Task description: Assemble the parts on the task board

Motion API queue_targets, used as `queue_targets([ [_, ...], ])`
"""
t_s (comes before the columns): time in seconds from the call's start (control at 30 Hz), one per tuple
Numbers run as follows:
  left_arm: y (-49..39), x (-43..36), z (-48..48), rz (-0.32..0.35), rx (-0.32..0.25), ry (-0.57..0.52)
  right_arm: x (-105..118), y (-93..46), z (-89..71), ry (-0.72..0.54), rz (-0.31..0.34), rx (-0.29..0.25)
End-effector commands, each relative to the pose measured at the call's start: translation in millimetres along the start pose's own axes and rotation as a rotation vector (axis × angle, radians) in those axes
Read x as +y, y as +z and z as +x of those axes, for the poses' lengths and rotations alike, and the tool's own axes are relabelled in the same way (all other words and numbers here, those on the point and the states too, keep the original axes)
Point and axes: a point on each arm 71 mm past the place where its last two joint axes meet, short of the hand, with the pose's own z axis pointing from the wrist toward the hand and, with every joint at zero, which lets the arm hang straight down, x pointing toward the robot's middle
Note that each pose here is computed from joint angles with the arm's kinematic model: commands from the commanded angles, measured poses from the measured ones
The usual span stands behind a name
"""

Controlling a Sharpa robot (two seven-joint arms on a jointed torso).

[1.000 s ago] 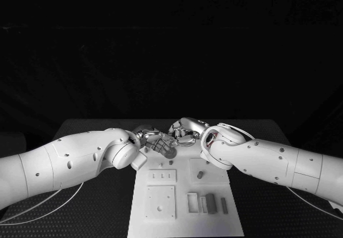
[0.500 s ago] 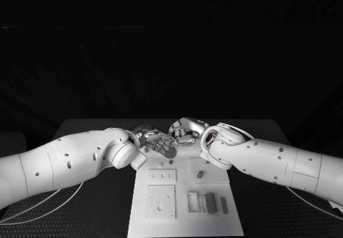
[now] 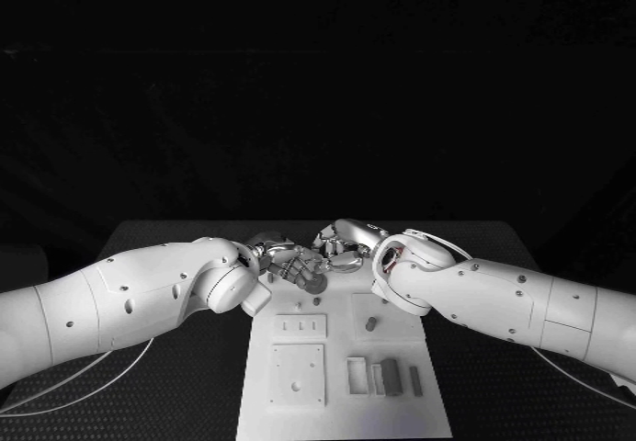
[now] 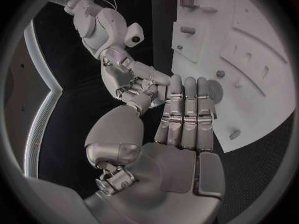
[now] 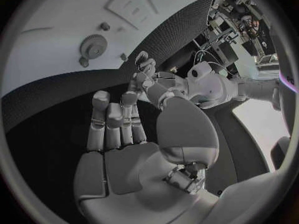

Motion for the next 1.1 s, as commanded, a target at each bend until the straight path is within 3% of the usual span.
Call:
queue_targets([
  [0.03, -0.2, -2.7, -0.1, 0.019, 0.024, 0.029, -5.8, -2.0, 1.6, 0.021, 0.017, 0.015],
  [0.37, -0.9, 1.8, -4.3, -0.001, 0.049, 0.066, -18.9, -6.9, -3.2, 0.071, 0.041, -0.008],
  [0.57, -2.1, 5.9, -8.9, -0.022, 0.049, 0.102, -31.5, -15.1, -12.6, 0.191, 0.031, -0.078],
  [0.97, -3.0, 10.8, -13.0, -0.064, 0.044, 0.196, -59.2, -33.9, -31.4, 0.268, 0.068, -0.174],
  [1.1, -2.5, 11.3, -11.3, -0.093, 0.031, 0.293, -65.2, -35.8, -38.9, 0.287, 0.079, -0.203],
])
